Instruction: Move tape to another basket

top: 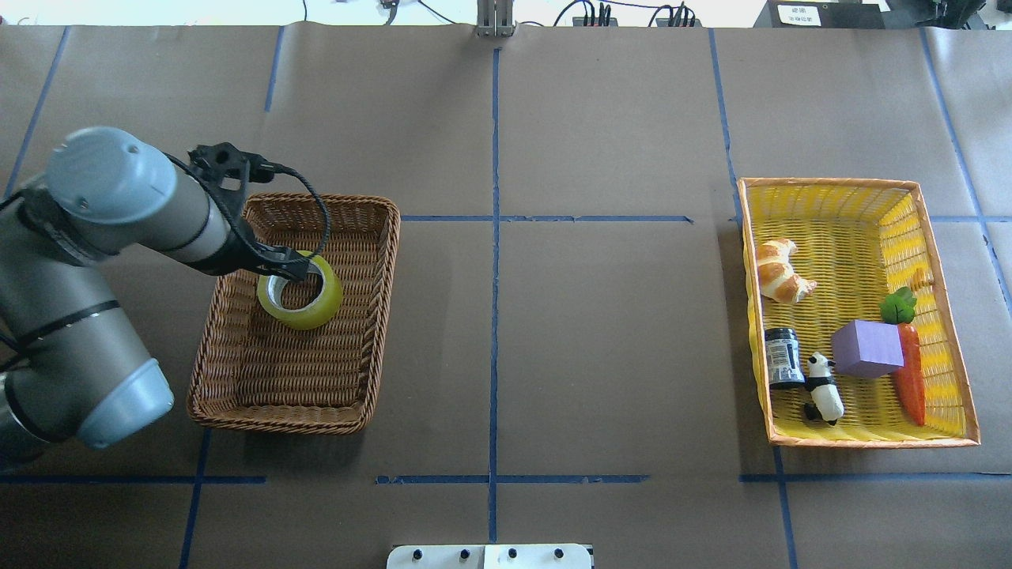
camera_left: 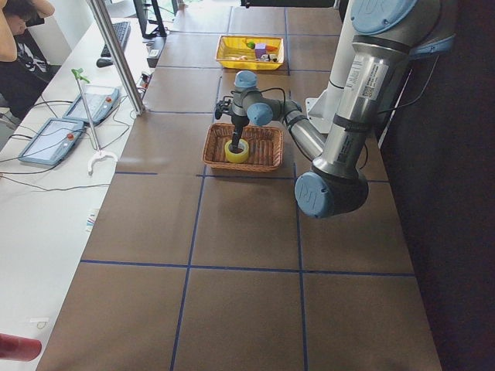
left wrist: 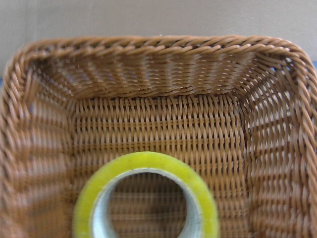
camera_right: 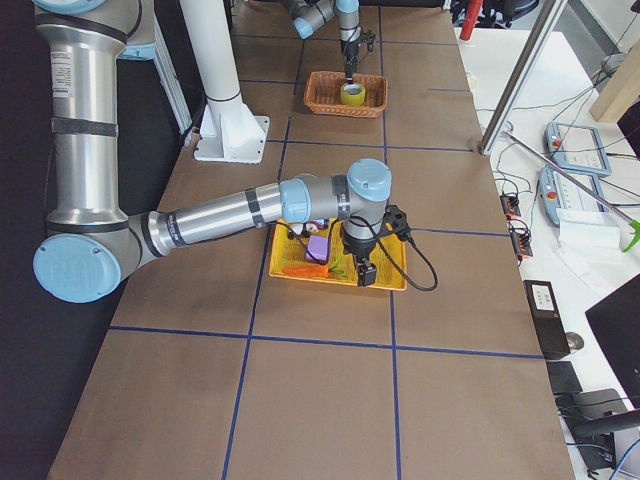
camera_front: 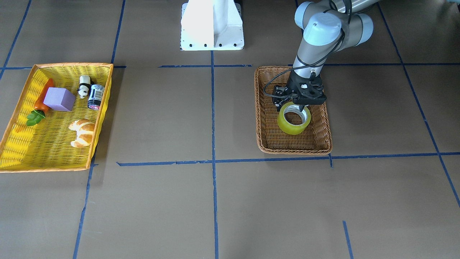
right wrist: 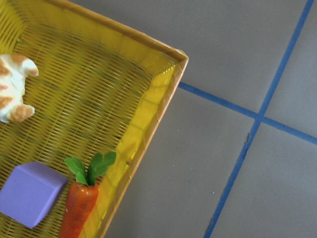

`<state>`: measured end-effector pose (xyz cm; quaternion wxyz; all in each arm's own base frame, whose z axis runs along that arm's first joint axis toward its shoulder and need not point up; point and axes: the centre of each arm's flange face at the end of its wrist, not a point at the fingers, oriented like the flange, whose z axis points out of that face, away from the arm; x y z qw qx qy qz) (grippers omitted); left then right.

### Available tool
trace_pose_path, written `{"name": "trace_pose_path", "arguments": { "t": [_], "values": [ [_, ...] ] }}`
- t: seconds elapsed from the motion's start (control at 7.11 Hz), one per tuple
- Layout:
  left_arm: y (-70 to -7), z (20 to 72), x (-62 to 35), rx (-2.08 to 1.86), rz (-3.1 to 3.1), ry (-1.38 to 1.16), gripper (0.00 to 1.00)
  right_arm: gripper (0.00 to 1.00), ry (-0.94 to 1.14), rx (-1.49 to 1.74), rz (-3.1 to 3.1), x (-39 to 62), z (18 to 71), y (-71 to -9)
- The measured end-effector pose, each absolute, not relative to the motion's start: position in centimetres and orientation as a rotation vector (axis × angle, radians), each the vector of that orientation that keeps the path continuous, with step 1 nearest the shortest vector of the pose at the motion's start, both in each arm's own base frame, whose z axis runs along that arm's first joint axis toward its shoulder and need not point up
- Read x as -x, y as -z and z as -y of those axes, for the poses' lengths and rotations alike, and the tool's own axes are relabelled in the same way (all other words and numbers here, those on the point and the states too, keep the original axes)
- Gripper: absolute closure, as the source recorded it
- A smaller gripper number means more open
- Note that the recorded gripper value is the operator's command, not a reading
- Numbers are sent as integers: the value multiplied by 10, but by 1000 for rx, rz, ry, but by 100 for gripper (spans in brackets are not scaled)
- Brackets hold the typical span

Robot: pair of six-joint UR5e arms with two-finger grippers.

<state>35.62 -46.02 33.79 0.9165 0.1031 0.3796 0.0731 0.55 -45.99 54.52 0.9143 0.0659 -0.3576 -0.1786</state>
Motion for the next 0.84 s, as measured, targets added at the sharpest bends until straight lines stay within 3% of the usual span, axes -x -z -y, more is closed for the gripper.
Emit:
{"name": "trace_pose_path", "arguments": {
  "t": [0.56,0.84],
  "values": [
    [-481,518,-93,-227,-678,-350,0,0,300,-43,733,-29,421,-600],
    [-549,488,17,-136,-653,-302,0,0,280,-25,734,-29,420,-607]
  ]
}}
